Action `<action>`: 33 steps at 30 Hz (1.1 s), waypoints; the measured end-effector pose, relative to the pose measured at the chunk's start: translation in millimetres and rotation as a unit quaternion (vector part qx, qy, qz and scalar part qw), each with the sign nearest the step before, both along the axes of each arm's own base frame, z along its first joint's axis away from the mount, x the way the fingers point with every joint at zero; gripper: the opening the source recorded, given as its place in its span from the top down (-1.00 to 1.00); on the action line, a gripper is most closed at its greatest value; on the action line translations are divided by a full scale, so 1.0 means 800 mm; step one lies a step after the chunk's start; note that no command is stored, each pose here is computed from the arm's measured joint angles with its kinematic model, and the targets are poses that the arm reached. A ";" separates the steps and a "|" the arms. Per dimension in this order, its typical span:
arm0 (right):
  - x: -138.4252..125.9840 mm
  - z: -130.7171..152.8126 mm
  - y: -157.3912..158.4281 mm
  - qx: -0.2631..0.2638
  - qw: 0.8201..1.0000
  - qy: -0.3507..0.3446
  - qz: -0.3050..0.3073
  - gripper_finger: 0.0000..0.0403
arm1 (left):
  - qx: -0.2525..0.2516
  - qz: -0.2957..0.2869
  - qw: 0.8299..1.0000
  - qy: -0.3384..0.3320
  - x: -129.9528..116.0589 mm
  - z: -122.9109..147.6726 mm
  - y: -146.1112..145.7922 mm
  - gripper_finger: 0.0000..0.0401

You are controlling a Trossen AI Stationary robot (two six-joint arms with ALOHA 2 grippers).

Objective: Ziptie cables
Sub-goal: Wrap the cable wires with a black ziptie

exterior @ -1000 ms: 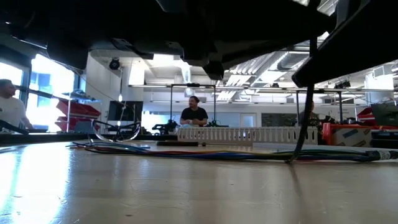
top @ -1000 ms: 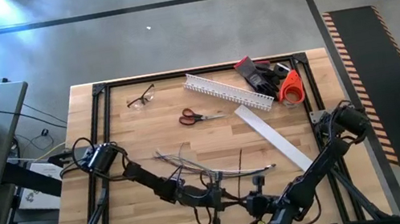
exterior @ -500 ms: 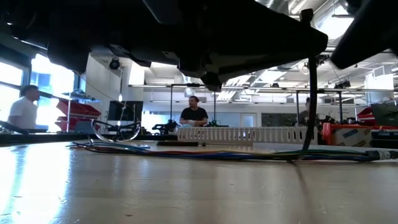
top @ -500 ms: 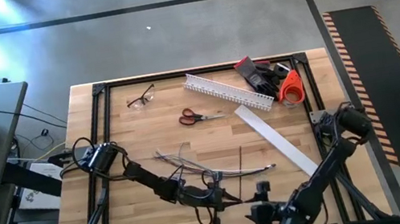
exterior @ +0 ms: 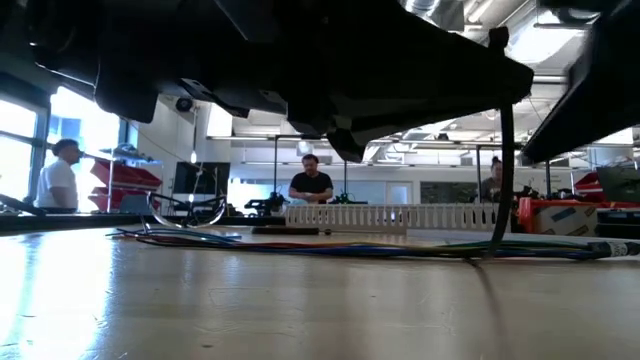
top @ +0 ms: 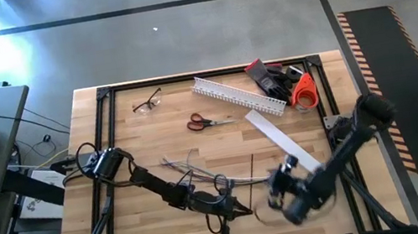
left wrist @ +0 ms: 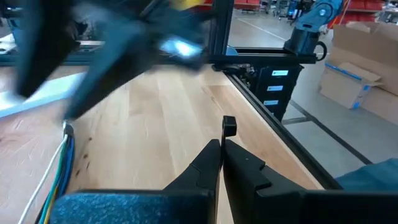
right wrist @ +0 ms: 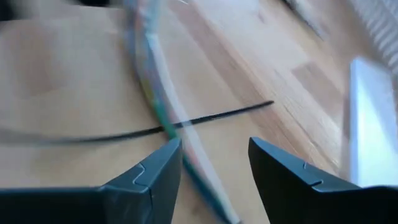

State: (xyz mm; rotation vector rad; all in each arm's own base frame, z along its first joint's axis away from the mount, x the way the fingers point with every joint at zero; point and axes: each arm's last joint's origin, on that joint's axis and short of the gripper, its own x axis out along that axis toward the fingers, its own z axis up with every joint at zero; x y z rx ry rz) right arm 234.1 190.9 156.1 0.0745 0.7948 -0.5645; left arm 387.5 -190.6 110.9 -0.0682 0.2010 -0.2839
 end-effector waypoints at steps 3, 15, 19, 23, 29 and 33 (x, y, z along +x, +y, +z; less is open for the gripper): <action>0.008 -0.021 -0.047 0.061 0.998 -0.013 -0.003 0.13 | 0.000 -0.002 1.000 0.003 0.001 -0.001 0.002 1.00; -0.019 -0.082 -0.175 0.190 0.965 -0.175 -0.036 -0.24 | -0.001 0.010 1.000 0.021 0.000 -0.005 0.003 1.00; -0.018 -0.083 -0.179 0.213 0.962 -0.168 -0.022 -0.26 | -0.001 0.016 1.000 0.020 0.001 -0.005 0.004 1.00; -0.011 -0.079 -0.176 0.236 0.958 -0.163 0.002 -0.26 | -0.001 0.019 1.000 0.019 0.002 -0.004 0.006 1.00; 0.001 -0.084 -0.171 0.242 0.958 -0.151 0.018 -0.26 | -0.001 0.019 1.000 0.020 0.002 -0.005 0.007 1.00; 0.009 -0.089 -0.169 0.235 0.961 -0.142 0.025 -0.26 | -0.001 0.019 1.000 0.019 0.002 -0.005 0.007 1.00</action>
